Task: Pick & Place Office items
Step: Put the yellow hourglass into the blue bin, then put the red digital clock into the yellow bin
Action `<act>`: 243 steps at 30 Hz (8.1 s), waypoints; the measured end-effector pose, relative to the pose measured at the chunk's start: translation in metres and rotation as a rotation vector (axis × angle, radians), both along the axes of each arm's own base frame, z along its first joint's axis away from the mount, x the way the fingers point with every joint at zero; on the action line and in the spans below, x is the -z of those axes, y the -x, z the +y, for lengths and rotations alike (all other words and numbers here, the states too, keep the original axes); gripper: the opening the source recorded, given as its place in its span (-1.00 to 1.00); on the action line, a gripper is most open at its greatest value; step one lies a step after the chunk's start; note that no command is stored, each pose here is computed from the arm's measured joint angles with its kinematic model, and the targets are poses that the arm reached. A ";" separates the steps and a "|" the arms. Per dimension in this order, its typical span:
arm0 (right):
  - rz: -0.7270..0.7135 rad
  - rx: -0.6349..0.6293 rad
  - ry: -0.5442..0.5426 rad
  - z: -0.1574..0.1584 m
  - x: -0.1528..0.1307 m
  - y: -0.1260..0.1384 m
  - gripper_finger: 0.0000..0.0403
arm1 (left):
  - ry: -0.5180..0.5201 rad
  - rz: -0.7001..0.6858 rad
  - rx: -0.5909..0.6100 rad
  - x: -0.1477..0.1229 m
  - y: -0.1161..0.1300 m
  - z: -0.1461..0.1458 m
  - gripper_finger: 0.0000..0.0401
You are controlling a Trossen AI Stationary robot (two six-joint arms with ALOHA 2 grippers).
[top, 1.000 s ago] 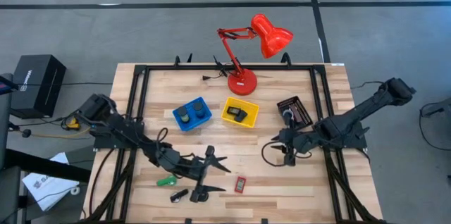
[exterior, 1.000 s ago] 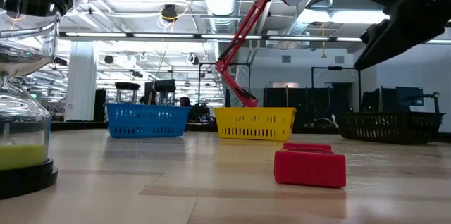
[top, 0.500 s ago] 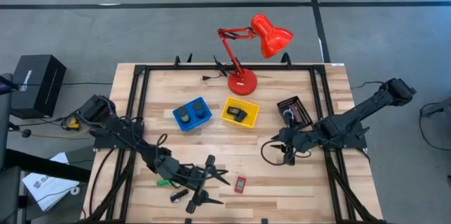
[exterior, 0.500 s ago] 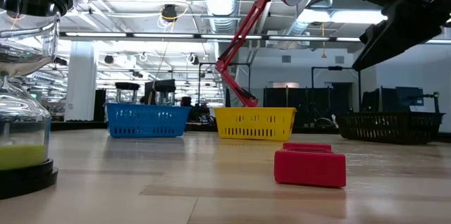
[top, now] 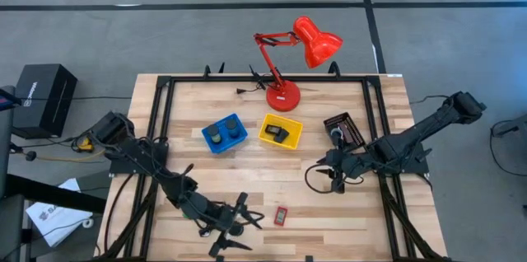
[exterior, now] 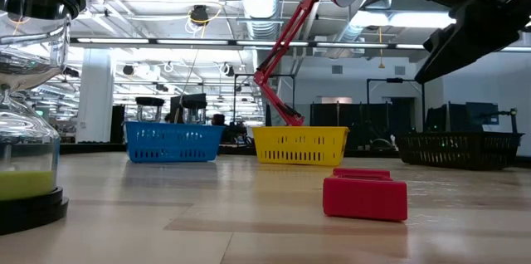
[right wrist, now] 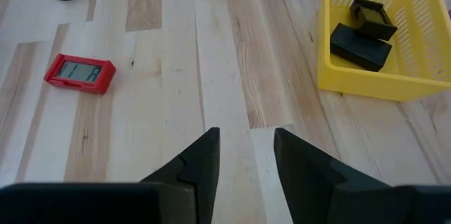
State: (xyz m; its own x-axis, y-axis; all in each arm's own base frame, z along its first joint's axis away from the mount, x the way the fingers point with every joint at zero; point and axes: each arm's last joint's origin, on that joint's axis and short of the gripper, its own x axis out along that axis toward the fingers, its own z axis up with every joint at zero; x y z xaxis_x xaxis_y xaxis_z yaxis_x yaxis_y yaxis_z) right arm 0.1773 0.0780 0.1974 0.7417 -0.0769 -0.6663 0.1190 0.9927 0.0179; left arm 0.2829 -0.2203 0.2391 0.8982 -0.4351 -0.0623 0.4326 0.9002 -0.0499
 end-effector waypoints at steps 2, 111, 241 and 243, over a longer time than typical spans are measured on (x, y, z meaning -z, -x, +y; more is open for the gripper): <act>0.000 0.000 0.000 0.000 0.000 0.000 -0.37 | 0.054 0.021 -0.002 0.000 0.001 0.000 0.36; -0.001 0.001 -0.002 0.000 0.000 0.000 -0.37 | -0.048 0.667 -0.280 0.057 0.002 0.044 0.12; -0.017 0.004 -0.013 0.001 -0.001 -0.001 -0.37 | 0.293 0.427 -0.734 0.030 0.050 0.144 0.15; -0.016 0.037 -0.038 0.000 0.000 -0.002 -0.37 | 0.302 0.420 -0.726 0.029 0.050 0.144 0.15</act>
